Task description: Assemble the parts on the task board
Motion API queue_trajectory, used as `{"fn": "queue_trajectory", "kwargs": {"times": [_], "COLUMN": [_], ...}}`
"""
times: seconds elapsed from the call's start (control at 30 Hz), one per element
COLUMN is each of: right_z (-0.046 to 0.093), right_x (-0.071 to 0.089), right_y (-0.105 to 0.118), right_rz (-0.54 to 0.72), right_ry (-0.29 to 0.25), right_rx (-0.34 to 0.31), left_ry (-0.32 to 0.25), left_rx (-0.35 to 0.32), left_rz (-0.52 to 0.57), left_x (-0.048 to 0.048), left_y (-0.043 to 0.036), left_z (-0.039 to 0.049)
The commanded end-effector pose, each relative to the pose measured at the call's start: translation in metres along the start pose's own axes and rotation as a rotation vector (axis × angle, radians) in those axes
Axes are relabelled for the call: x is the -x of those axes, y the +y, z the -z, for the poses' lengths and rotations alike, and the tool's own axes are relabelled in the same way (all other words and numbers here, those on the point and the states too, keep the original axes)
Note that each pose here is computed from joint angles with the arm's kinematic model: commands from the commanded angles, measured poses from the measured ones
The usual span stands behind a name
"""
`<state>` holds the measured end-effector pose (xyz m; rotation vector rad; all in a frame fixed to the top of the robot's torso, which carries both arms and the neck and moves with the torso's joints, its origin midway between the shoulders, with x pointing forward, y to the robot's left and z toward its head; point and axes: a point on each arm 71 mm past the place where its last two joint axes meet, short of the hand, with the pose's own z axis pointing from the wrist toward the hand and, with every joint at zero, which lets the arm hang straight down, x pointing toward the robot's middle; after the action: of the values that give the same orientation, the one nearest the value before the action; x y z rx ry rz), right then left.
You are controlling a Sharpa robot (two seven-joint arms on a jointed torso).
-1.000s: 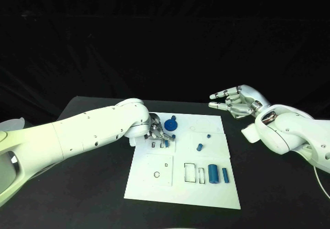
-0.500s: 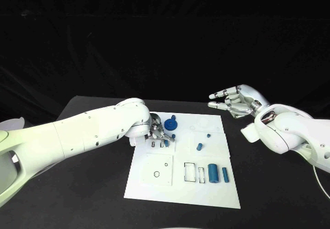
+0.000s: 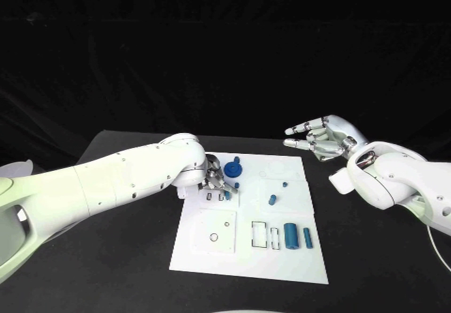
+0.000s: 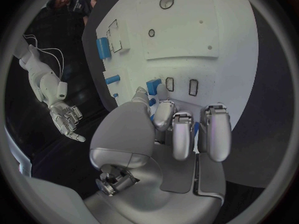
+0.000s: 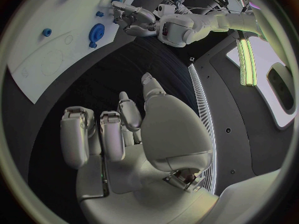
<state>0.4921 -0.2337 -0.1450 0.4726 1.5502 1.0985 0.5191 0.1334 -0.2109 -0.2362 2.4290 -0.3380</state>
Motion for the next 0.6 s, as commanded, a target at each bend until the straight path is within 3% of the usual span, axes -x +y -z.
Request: {"fn": "queue_trajectory", "kwargs": {"times": [0.03,0.6], "right_z": [0.0,0.0002], "right_x": [-0.0022,-0.0029], "right_y": [0.0006,0.0009], "right_rz": [0.002,0.001], "right_ry": [0.019,0.024], "right_rx": [0.005,0.006], "left_ry": [0.013,0.025], "left_rx": [0.033,0.028], "left_rz": [-0.019,-0.03], "left_x": [-0.001,-0.0018], "left_y": [0.0006,-0.0004], "left_z": [-0.0001,-0.0005]}}
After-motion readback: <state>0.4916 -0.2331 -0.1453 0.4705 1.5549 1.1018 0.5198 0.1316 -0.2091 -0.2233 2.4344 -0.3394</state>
